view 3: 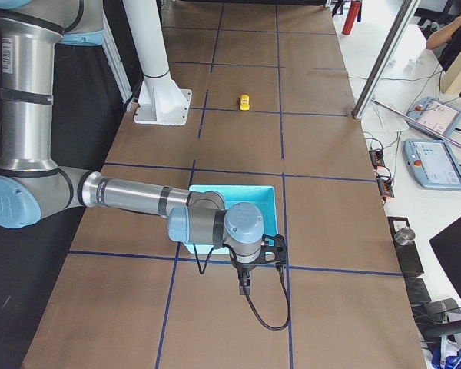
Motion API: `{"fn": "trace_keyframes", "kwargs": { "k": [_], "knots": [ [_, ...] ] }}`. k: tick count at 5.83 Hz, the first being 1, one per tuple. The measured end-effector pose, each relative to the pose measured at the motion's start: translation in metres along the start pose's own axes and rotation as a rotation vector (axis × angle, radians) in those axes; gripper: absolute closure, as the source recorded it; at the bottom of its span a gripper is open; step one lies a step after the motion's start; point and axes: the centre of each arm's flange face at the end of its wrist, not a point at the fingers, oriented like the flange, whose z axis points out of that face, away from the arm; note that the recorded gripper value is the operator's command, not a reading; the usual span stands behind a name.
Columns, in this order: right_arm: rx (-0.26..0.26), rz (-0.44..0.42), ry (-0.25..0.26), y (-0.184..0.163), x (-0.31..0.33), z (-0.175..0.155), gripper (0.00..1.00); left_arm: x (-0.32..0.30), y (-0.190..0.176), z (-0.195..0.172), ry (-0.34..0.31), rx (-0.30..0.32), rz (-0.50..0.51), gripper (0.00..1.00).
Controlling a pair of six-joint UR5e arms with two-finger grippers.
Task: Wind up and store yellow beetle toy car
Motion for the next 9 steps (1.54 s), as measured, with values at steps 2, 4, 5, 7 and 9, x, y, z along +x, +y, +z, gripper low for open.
{"fn": "trace_keyframes", "kwargs": {
  "k": [2,4,5,7,9],
  "knots": [
    [-0.002,0.001,0.0,0.0,0.0,0.0,0.0,0.0,0.0,-0.001,0.0,0.002,0.003,0.0],
    [-0.002,0.003,0.0,0.0,0.001,0.001,0.0,0.004,0.001,-0.004,0.006,0.005,0.005,0.0],
    [-0.002,0.002,0.0,0.0,0.001,0.001,0.0,0.013,-0.001,-0.009,0.034,0.014,0.015,0.0],
    [-0.002,0.002,0.0,0.0,0.0,0.001,0.0,0.071,-0.007,-0.017,0.099,0.022,0.115,0.0],
    [-0.001,0.001,0.0,0.0,0.0,0.0,0.0,0.158,-0.017,-0.002,0.136,-0.006,0.285,0.0]
  ]
}}
